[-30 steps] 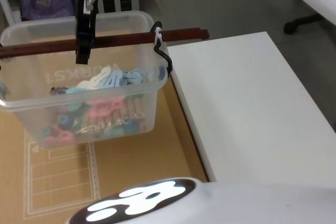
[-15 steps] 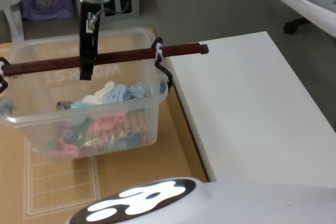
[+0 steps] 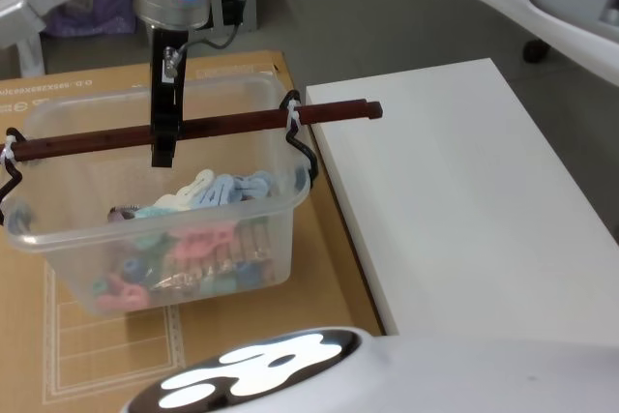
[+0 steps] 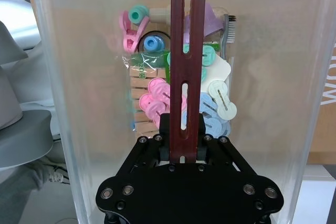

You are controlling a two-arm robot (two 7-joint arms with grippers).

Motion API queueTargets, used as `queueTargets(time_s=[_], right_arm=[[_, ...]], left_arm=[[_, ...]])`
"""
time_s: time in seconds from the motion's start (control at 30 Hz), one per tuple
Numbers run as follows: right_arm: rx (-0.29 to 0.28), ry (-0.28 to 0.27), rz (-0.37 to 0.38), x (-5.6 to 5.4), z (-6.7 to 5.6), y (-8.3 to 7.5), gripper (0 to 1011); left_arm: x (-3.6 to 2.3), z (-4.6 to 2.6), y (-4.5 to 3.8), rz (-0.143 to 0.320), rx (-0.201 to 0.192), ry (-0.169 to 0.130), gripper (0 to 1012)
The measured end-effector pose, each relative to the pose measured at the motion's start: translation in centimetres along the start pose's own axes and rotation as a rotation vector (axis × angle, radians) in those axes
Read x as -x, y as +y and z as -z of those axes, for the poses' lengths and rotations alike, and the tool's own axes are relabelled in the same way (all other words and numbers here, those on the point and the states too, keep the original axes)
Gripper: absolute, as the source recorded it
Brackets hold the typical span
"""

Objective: Use one hand to grasp the basket and place it at the designated location.

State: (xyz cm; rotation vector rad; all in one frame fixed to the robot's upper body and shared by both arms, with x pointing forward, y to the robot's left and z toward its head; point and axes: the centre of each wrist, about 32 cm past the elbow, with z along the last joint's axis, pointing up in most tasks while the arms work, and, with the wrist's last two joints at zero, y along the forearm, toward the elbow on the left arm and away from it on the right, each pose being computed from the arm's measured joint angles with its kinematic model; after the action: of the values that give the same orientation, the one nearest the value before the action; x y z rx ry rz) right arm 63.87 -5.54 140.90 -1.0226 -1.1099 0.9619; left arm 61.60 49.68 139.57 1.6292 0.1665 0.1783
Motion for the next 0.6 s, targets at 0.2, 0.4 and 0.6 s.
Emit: queueTargets(time_s=[0.2,0.4,0.6], right_arm=[[-0.017,0.003,-0.006,0.2,0.5,1.0,233],[-0.039,0.006,-0.015,0.4,1.1,2.2,233],[-0.050,0.007,-0.018,0.5,1.5,2.7,233]], left_arm=[[0.00,0.00,0.00,0.000,0.000,0.000,0],[0.00,0.00,0.00,0.000,0.000,0.000,0],[0.00,0.01,0.00,0.000,0.000,0.000,0]])
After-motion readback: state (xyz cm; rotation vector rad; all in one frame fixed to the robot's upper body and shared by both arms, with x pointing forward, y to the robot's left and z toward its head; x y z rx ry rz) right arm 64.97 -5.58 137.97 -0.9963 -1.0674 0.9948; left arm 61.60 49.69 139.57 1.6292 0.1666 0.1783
